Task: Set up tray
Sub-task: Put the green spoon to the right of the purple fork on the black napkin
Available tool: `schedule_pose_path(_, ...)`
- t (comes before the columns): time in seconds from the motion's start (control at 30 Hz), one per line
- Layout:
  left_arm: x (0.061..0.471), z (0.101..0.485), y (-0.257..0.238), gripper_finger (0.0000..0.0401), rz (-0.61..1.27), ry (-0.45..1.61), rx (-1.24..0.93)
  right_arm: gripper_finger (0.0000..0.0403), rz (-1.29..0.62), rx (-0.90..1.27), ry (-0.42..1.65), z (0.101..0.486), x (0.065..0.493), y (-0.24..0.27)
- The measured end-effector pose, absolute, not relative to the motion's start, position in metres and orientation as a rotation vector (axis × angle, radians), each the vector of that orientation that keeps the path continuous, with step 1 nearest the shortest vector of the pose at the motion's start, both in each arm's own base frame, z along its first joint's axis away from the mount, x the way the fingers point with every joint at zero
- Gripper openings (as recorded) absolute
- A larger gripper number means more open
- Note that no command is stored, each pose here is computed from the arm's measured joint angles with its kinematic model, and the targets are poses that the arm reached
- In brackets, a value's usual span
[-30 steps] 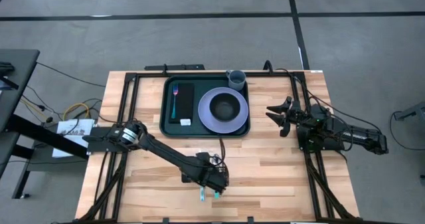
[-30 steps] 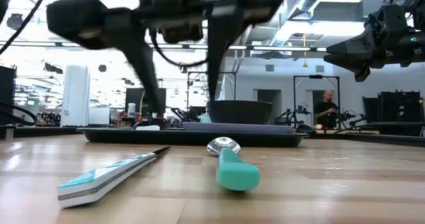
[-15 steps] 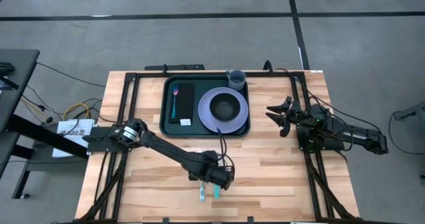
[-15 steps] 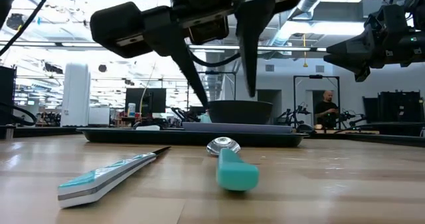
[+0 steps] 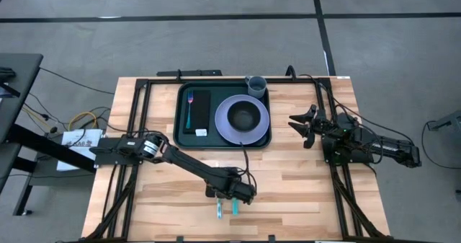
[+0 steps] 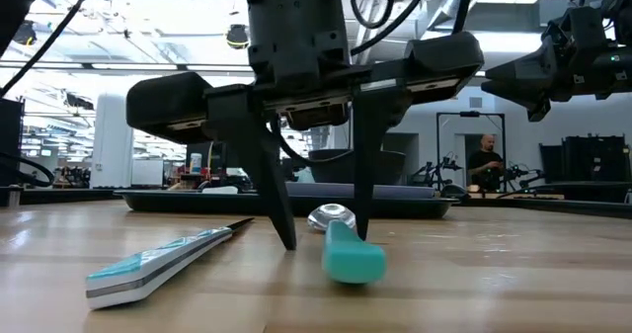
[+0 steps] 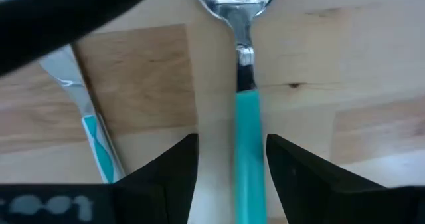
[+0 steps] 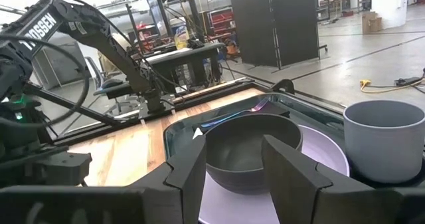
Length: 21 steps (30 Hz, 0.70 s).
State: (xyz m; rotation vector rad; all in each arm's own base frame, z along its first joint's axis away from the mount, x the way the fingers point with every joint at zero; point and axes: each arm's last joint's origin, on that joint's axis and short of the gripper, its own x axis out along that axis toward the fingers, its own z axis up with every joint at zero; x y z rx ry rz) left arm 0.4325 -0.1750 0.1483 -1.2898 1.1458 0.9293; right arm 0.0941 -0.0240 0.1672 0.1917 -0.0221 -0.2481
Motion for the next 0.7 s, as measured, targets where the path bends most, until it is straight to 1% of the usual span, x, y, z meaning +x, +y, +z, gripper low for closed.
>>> schedule_pose_path(0.27, 0.435, 0.136, -0.177, 0.0173, 0.920, 1.207, -1.292, 0.0137, -0.248, 0.192, -0.023, 0.167, 0.094, -0.024)
schedule_pose_path(0.37, 0.435, 0.135, -0.176, 0.0161, 0.925, 1.203, -1.287, 0.0138, -0.248, 0.191, -0.023, 0.167, 0.094, -0.024)
schedule_pose_path(0.47, 0.434, 0.135, -0.176, 0.0126, 0.932, 1.207, -1.283, 0.0139, -0.248, 0.191, -0.023, 0.167, 0.094, -0.024)
schedule_pose_path(0.63, 0.433, 0.135, -0.176, 0.0043, 0.938, 1.208, -1.273, 0.0137, -0.248, 0.191, -0.024, 0.167, 0.094, -0.024)
schedule_pose_path(0.67, 0.434, 0.135, -0.177, 0.0032, 0.930, 1.206, -1.276, 0.0137, -0.248, 0.191, -0.024, 0.167, 0.094, -0.024)
schedule_pose_path(0.7, 0.435, 0.136, -0.177, 0.0031, 0.920, 1.204, -1.279, 0.0137, -0.248, 0.191, -0.024, 0.167, 0.094, -0.024)
